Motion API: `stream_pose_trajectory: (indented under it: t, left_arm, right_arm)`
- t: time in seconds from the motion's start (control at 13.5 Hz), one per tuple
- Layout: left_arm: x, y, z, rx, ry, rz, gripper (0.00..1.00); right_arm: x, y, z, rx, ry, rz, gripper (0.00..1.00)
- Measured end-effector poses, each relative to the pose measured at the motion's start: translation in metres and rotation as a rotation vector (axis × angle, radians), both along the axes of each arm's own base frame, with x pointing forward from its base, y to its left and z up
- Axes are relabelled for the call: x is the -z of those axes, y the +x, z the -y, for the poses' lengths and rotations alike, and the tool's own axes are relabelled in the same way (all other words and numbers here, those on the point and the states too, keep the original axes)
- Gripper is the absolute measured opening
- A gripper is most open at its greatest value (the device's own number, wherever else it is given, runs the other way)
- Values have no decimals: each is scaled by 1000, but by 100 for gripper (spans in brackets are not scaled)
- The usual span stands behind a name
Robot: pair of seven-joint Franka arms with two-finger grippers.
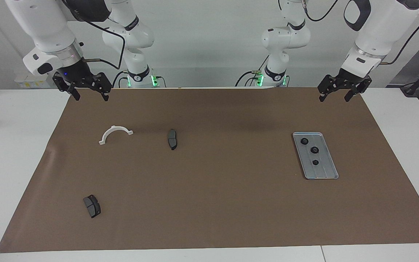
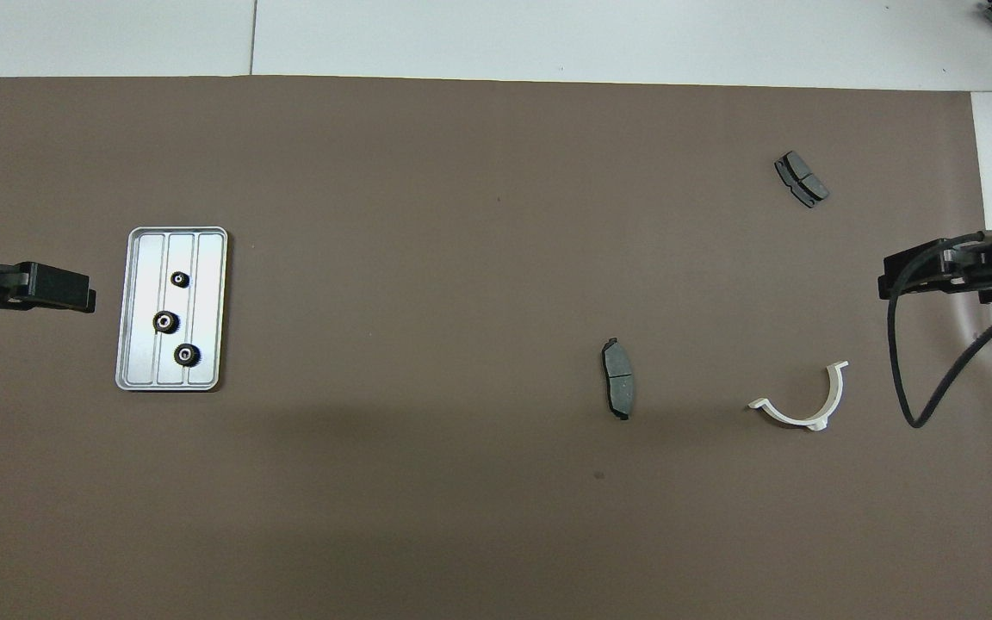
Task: Place bearing gear from tray to pile
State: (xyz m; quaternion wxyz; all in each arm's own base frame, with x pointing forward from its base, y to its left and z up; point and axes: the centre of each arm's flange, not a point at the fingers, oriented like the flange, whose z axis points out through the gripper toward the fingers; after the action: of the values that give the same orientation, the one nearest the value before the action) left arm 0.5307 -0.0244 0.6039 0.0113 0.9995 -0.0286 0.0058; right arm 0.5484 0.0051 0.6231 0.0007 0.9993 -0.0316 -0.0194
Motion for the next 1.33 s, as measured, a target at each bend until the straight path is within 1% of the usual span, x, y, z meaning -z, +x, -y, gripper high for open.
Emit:
stream_pose_trajectory:
  t: [0.44, 0.67, 0.81, 0.96, 1.11, 1.26, 1.33]
  left_arm:
    - [0, 0, 0, -1, 0, 3, 100]
    - [4, 5, -5, -12, -2, 34, 100]
    - [16, 12, -13, -61, -3, 42, 100]
    - [39, 25, -24, -133, -6, 41, 100]
    - [74, 39, -30, -223, -9, 27, 100]
    - [114, 50, -31, -297, -8, 33, 100]
    - [134, 53, -31, -315, -6, 45, 100]
  right_arm:
    - [0, 0, 0, 0, 0, 0, 100]
    - [0, 0, 0, 0, 0, 0, 100]
    - [0, 0, 0, 0, 0, 0, 100]
    - [0, 0, 0, 0, 0, 0, 100]
    - [0, 0, 0, 0, 0, 0, 100]
    - [0, 0, 0, 0, 0, 0, 100]
    - [0, 0, 0, 0, 0, 0, 100]
